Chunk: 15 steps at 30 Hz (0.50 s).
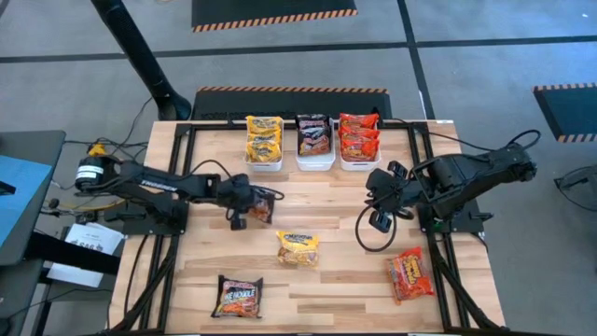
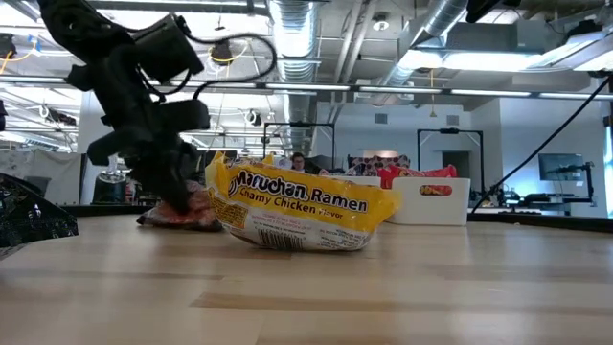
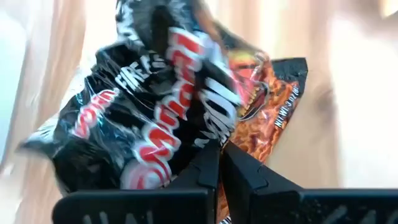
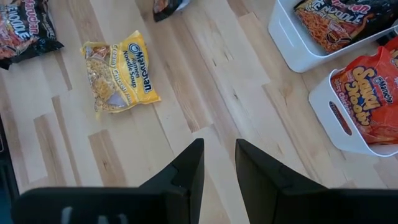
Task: Sort Maruchan noodles
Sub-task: Put the black noodle pack into the middle white bin
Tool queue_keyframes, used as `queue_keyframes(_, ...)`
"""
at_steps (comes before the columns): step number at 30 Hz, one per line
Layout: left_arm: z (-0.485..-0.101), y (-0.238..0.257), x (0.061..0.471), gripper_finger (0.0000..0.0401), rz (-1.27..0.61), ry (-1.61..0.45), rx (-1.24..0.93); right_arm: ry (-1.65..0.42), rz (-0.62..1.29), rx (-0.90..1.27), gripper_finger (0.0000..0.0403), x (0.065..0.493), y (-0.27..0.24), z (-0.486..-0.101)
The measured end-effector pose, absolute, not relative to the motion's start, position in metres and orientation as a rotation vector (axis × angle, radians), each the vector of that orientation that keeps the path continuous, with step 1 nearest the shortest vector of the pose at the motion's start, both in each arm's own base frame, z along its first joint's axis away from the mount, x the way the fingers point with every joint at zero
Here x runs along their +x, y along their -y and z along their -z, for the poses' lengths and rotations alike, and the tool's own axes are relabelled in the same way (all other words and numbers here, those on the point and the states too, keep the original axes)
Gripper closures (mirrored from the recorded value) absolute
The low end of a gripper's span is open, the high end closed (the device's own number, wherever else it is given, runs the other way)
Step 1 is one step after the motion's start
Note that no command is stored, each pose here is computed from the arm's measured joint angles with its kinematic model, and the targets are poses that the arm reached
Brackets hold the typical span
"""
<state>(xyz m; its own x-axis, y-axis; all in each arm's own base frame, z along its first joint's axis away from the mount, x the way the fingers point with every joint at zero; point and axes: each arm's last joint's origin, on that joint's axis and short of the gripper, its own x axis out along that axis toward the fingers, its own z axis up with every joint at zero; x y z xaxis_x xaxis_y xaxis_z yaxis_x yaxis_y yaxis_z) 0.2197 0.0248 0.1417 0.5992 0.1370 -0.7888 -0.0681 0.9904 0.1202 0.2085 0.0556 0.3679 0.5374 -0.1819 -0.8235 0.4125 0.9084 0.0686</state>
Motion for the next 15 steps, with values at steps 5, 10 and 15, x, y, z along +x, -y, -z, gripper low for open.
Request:
queue_keyframes(5, -0.149, -0.014, 0.229, 0.0401, -0.087, -0.802, 0.097, -0.942, 0.358, 0.272, 0.0287, 0.208, -0.056, -0.368)
queue_keyframes(10, -0.157, -0.010, 0.237, 0.0401, -0.078, -0.688, 0.095, -0.942, 0.356, 0.272, 0.0287, 0.208, -0.056, -0.368)
queue_keyframes(15, -0.165, -0.008, 0.242, 0.0401, -0.080, -0.593, 0.096, -0.907, 0.348, 0.294, 0.0287, 0.212, -0.057, -0.370)
